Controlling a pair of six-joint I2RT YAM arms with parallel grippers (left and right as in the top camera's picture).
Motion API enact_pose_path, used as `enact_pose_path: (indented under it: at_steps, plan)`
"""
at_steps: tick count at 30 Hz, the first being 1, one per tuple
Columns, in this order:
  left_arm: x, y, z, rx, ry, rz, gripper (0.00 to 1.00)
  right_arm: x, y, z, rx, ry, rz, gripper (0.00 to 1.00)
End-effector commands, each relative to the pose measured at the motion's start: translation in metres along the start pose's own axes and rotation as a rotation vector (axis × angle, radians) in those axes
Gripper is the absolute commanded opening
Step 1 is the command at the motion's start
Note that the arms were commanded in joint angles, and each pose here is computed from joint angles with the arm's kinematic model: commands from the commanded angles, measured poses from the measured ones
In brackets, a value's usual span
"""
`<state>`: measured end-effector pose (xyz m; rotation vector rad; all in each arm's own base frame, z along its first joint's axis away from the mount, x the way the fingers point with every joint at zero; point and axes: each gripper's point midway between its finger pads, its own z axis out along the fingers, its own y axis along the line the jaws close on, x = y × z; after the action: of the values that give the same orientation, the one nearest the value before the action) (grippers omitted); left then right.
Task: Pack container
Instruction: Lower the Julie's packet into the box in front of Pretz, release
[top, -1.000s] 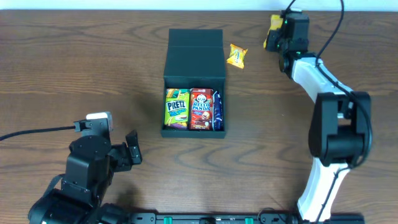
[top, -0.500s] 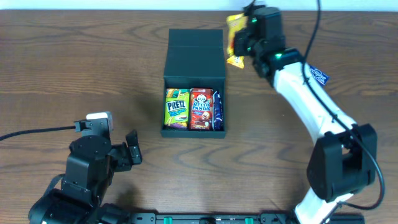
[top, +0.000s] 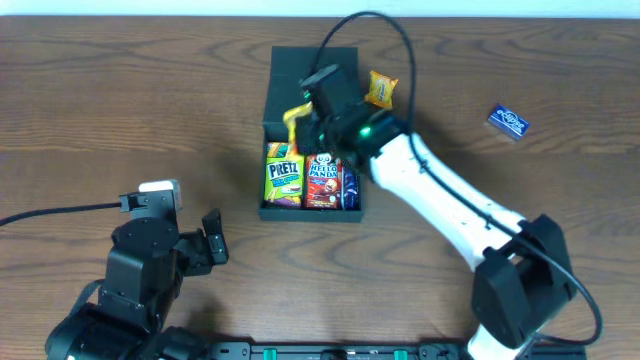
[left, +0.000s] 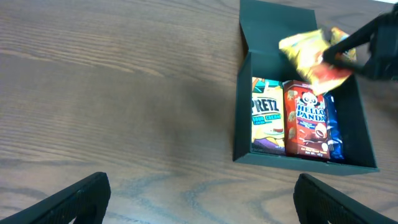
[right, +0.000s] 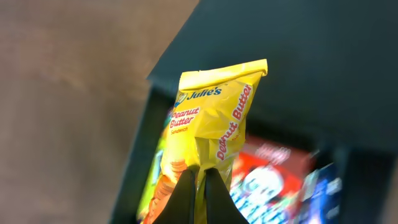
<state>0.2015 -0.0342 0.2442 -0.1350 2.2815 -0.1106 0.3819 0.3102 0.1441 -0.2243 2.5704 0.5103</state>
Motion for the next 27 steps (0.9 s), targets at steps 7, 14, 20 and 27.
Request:
enact_pose_path:
  at_steps: [7,14,20,27]
  plan:
    - [-0.008,0.002,-0.006,-0.011,-0.029,-0.002,0.95,0.028,0.025,-0.010,0.036,0.039,0.092,0.01]
    - [-0.008,0.002,-0.006,-0.011,-0.029,-0.002,0.95,0.031,0.033,-0.006,0.061,-0.013,0.056,0.02]
    - [-0.008,0.002,-0.006,-0.011,-0.029,-0.002,0.95,0.037,0.025,0.009,0.065,-0.045,0.057,0.02]
    - [-0.008,0.002,-0.006,-0.011,-0.029,-0.002,0.95,0.043,0.021,0.025,0.036,-0.085,0.055,0.02]
